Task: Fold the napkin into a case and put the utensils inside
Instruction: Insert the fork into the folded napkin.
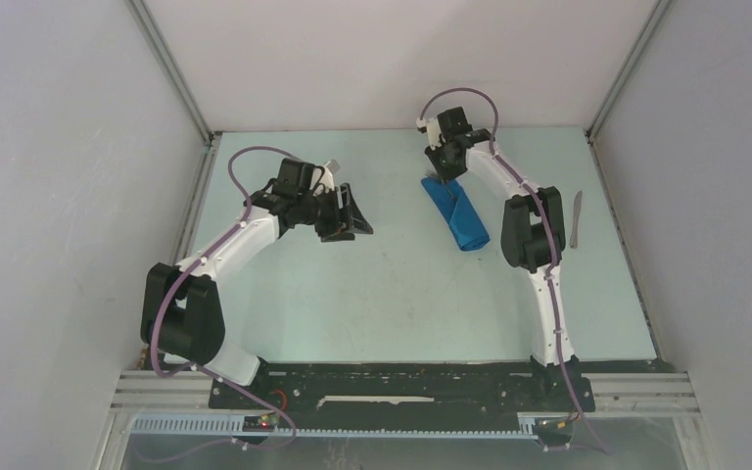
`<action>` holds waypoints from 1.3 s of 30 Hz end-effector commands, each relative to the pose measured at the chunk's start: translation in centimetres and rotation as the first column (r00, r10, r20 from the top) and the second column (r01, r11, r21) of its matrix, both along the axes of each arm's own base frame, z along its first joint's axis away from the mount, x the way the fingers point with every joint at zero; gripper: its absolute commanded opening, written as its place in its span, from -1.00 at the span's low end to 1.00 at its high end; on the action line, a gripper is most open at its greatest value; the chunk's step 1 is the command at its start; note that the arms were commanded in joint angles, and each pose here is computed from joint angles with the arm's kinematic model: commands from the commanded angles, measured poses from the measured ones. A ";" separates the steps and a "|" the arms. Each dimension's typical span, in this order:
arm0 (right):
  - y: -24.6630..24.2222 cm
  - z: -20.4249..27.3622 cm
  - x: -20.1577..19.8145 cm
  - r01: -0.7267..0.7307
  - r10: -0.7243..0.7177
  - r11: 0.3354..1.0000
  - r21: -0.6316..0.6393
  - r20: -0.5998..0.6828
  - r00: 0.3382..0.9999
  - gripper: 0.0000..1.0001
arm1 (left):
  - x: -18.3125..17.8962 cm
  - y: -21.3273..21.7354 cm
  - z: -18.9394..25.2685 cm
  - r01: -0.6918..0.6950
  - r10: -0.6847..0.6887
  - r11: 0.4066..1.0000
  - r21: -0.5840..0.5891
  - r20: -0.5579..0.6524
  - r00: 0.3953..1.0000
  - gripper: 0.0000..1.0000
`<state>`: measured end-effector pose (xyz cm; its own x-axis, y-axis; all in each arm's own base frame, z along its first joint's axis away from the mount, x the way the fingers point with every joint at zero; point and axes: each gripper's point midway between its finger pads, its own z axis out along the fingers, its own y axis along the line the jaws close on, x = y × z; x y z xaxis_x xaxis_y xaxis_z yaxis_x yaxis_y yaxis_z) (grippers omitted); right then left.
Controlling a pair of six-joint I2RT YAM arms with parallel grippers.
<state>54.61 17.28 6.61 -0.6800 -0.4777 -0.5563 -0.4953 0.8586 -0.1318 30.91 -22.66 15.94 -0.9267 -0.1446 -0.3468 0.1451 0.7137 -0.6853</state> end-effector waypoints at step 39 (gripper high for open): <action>-1.1 -0.1 -0.8 -0.003 0.009 0.993 0.118 -0.049 0.999 -1.00 | 0.2 -0.6 2.1 0.026 -0.023 0.999 -0.047 0.065 0.998 0.33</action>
